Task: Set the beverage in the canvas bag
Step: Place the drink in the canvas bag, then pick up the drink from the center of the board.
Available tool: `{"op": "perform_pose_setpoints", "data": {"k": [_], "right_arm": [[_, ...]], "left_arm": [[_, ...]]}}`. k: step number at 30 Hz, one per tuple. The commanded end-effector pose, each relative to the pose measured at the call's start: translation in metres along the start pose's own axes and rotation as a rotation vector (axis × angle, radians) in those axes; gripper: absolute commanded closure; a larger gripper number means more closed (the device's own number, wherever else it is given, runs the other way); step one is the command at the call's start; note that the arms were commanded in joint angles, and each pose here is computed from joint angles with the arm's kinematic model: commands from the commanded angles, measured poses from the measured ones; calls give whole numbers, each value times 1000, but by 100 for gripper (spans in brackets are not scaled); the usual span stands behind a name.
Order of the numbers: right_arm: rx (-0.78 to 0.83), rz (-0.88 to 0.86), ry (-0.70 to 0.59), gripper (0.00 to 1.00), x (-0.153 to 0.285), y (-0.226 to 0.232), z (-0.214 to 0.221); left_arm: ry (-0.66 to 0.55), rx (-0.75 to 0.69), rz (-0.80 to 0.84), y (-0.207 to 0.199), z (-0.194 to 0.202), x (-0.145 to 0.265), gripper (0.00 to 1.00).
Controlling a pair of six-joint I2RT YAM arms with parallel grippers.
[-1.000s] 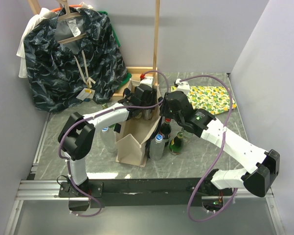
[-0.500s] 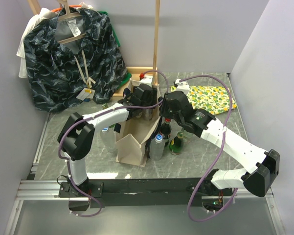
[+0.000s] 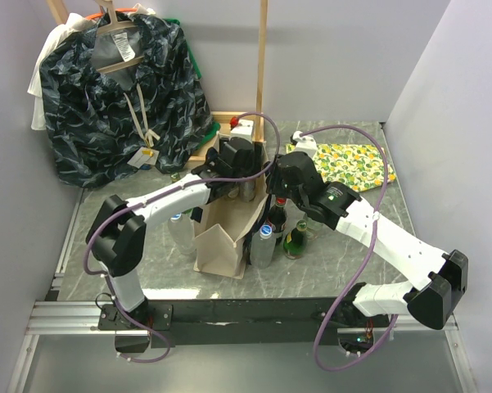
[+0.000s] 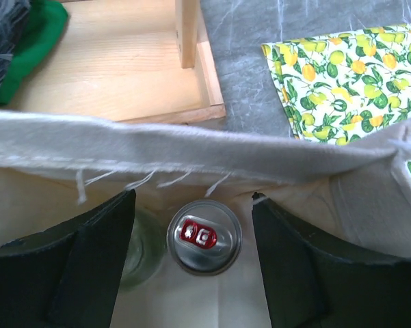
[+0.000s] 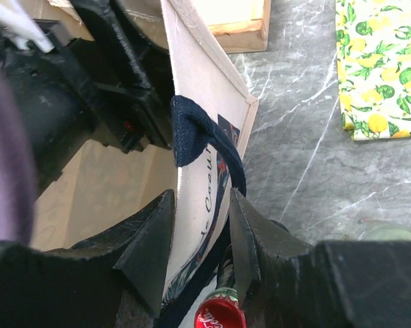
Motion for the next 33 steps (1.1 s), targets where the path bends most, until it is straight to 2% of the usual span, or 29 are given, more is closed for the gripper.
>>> {"op": "perform_pose_setpoints", "data": {"k": [1, 11, 21, 25, 33], "right_arm": [[-19, -38, -72, 55, 7, 6, -18], [-4, -45, -125, 54, 18, 8, -35], [54, 12, -131, 52, 22, -1, -38], [86, 50, -134, 48, 27, -9, -40], [151, 72, -105, 36, 42, -21, -39]], "left_arm": [[-95, 17, 5, 1, -31, 25, 25], [-124, 11, 8, 7, -42, 48, 25], [-204, -6, 42, 11, -68, 100, 24], [-223, -6, 29, 20, -75, 120, 23], [-181, -29, -15, 40, -60, 142, 19]]}}
Point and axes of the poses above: each gripper's point midway between its finger pads, its own x axis back along the fingers, its own y axis along the line the jaws close on, z = x × y, the point moved 5 cm from there along x, back along the fingers, and after that the axes turned 7 degrees about -x, right-handed, at the moved point
